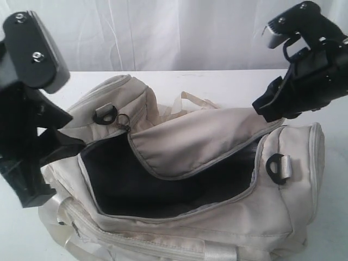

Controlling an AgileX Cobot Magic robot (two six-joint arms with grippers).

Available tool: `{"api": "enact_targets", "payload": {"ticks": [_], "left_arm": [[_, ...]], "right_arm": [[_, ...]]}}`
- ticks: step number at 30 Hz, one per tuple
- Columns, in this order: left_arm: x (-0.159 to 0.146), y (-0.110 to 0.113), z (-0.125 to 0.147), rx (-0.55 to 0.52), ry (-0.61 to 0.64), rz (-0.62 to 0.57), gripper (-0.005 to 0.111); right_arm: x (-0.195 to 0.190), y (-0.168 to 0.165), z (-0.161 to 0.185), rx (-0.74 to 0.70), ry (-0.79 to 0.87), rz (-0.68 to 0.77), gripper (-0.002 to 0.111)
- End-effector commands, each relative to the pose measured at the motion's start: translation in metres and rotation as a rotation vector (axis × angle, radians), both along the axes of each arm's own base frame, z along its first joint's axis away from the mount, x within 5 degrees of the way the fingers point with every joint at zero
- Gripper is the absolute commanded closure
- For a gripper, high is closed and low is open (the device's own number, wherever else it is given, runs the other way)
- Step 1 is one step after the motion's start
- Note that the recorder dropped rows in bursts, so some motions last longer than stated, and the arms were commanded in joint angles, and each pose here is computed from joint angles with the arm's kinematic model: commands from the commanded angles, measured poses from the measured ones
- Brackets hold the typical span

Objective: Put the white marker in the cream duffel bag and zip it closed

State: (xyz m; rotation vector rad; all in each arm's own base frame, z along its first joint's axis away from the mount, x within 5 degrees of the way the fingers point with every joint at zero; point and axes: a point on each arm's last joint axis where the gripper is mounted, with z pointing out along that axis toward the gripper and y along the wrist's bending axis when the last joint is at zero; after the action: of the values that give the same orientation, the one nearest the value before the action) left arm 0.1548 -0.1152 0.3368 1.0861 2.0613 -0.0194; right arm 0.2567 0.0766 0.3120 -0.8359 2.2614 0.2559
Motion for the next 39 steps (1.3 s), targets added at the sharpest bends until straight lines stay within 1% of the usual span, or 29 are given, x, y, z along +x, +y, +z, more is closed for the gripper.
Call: {"api": "enact_targets", "payload": {"ticks": [1, 4, 5, 6, 9, 11, 13, 14, 17, 21, 23, 24, 30, 34, 35, 39], "left_arm": [[-0.018, 0.019, 0.004, -0.04, 0.111, 0.149, 0.057], [-0.026, 0.027, -0.004, -0.015, 0.185, 0.219, 0.057], [-0.026, 0.03, -0.012, 0.002, 0.209, 0.261, 0.057], [-0.027, 0.034, -0.02, 0.013, 0.235, 0.327, 0.057], [-0.026, 0.047, -0.049, 0.041, 0.242, 0.546, 0.056], [-0.024, 0.054, -0.063, 0.019, 0.214, 0.668, 0.054], [-0.022, 0.057, -0.075, -0.03, 0.177, 0.741, 0.052], [-0.02, 0.057, -0.079, -0.086, 0.151, 0.775, 0.052], [-0.016, 0.058, -0.083, -0.191, 0.081, 0.835, 0.052], [-0.01, 0.066, -0.085, -0.227, -0.032, 0.957, 0.052], [-0.006, 0.068, -0.088, -0.256, -0.081, 0.994, 0.052], [-0.005, 0.067, -0.091, -0.274, -0.084, 1.003, 0.052], [0.001, 0.058, -0.121, -0.361, -0.044, 1.035, 0.052], [0.007, 0.055, -0.135, -0.407, -0.068, 1.074, 0.052], [0.009, 0.055, -0.138, -0.404, -0.075, 1.079, 0.052], [0.013, 0.051, -0.149, -0.328, -0.062, 1.073, 0.052]], "right_arm": [[-0.031, -0.007, 0.017, 0.065, -0.053, -0.058, 0.068], [-0.045, -0.01, 0.023, 0.076, -0.108, -0.067, 0.068], [-0.048, -0.011, 0.025, 0.079, -0.124, -0.07, 0.068], [-0.051, -0.012, 0.024, 0.081, -0.132, -0.073, 0.068], [-0.054, -0.012, 0.021, 0.08, -0.131, -0.076, 0.068], [-0.055, -0.013, 0.017, 0.077, -0.117, -0.076, 0.068], [-0.055, -0.013, 0.012, 0.074, -0.109, -0.079, 0.068], [-0.056, -0.013, 0.011, 0.074, -0.103, -0.079, 0.068], [-0.057, -0.013, 0.007, 0.074, -0.087, -0.08, 0.068], [-0.058, -0.012, 0.006, 0.086, -0.071, -0.079, 0.068], [-0.058, -0.011, 0.006, 0.098, -0.068, -0.081, 0.068], [-0.058, -0.011, 0.006, 0.098, -0.068, -0.081, 0.068], [-0.058, -0.011, 0.006, 0.098, -0.068, -0.081, 0.068], [-0.058, -0.011, 0.006, 0.098, -0.068, -0.081, 0.068], [-0.058, -0.011, 0.006, 0.097, -0.066, -0.08, 0.068], [-0.058, -0.011, 0.006, 0.096, -0.065, -0.079, 0.068]]}}
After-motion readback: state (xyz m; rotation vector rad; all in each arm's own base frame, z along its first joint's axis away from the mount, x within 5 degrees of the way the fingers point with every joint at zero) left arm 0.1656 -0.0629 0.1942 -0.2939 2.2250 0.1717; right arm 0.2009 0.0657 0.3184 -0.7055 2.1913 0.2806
